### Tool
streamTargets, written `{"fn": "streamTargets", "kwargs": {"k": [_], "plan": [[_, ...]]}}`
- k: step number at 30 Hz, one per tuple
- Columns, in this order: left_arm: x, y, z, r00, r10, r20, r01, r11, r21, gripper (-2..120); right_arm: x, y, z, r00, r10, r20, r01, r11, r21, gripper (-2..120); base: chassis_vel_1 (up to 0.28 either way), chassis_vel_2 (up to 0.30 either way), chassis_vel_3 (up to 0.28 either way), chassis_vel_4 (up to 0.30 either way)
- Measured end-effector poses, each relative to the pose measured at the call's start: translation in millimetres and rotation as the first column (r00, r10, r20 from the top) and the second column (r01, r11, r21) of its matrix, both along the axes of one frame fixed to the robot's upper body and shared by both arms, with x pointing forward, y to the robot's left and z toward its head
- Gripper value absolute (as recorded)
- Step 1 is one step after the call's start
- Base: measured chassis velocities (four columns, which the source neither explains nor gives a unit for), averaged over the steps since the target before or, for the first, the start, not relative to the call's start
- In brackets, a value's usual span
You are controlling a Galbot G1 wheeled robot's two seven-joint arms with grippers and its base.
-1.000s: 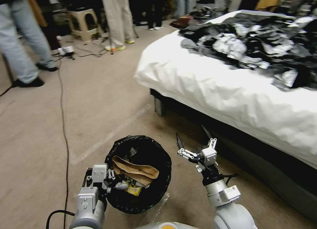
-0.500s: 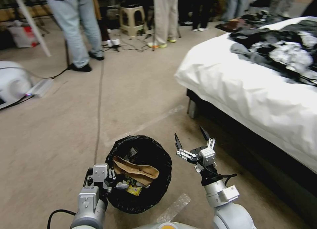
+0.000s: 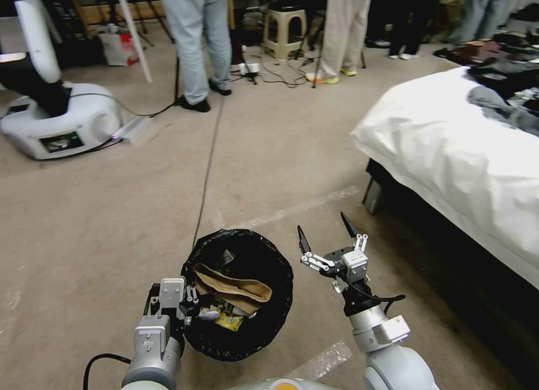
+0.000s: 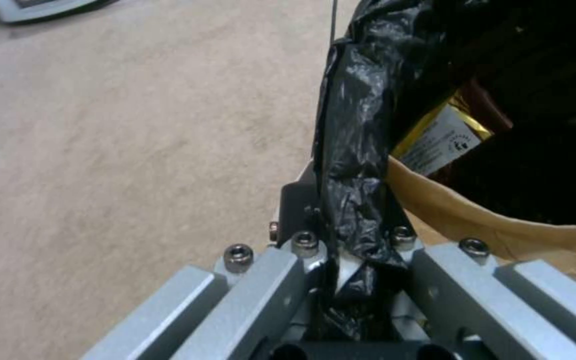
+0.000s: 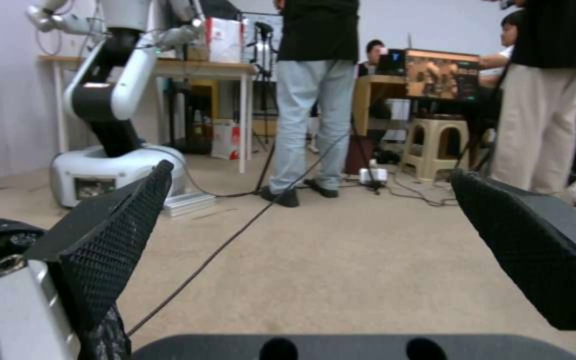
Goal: Pick up the trash bin, then pick up the garbage from the floor and place it into the trash bin.
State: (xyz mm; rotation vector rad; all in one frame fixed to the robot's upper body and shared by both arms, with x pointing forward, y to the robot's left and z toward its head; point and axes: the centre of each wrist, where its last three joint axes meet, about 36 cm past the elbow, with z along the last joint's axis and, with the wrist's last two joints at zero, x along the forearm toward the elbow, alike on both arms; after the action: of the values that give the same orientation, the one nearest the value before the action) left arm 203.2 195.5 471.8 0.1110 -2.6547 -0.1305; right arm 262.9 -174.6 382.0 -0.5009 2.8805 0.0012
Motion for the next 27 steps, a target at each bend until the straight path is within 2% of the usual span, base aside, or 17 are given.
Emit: {"fn": "streamTargets", "kwargs": {"k": [15,23,25,26,27], "plan": [[2.6,-0.8,-1.3,1.0,-0.009,0.024,0.009,1.0,-0.017,1,1.4,1.2,-1.7,1.0,0.014,0.0,-0.014,1.0,-0.002,100,0.012,0.008,0.009,0.009],[2.7,-2.1,2.0,1.0,-0.009,-0.012,0.008,0.997,-0.078,1,-0.3,0.7,-4.8,1.0,0.016,-0.007,-0.016,1.0,-0.005,100,0.0,0.0,0.0,0.0],[2.8,-2.3,5.2,0.999,-0.011,-0.033,0.007,0.993,-0.119,1,-1.4,0.4,-6.2,1.0,0.016,-0.009,-0.016,1.0,-0.007,100,0.0,0.0,0.0,0.0],[3.4,-2.6,7.8,0.998,-0.015,-0.062,0.004,0.985,-0.171,1,-2.8,0.3,-7.2,1.0,0.017,-0.011,-0.017,1.0,-0.009,100,0.0,0.0,0.0,0.0],[3.4,-2.6,7.8,0.998,-0.015,-0.062,0.004,0.985,-0.171,1,-2.8,0.3,-7.2,1.0,0.017,-0.011,-0.017,1.0,-0.009,100,0.0,0.0,0.0,0.0]]}}
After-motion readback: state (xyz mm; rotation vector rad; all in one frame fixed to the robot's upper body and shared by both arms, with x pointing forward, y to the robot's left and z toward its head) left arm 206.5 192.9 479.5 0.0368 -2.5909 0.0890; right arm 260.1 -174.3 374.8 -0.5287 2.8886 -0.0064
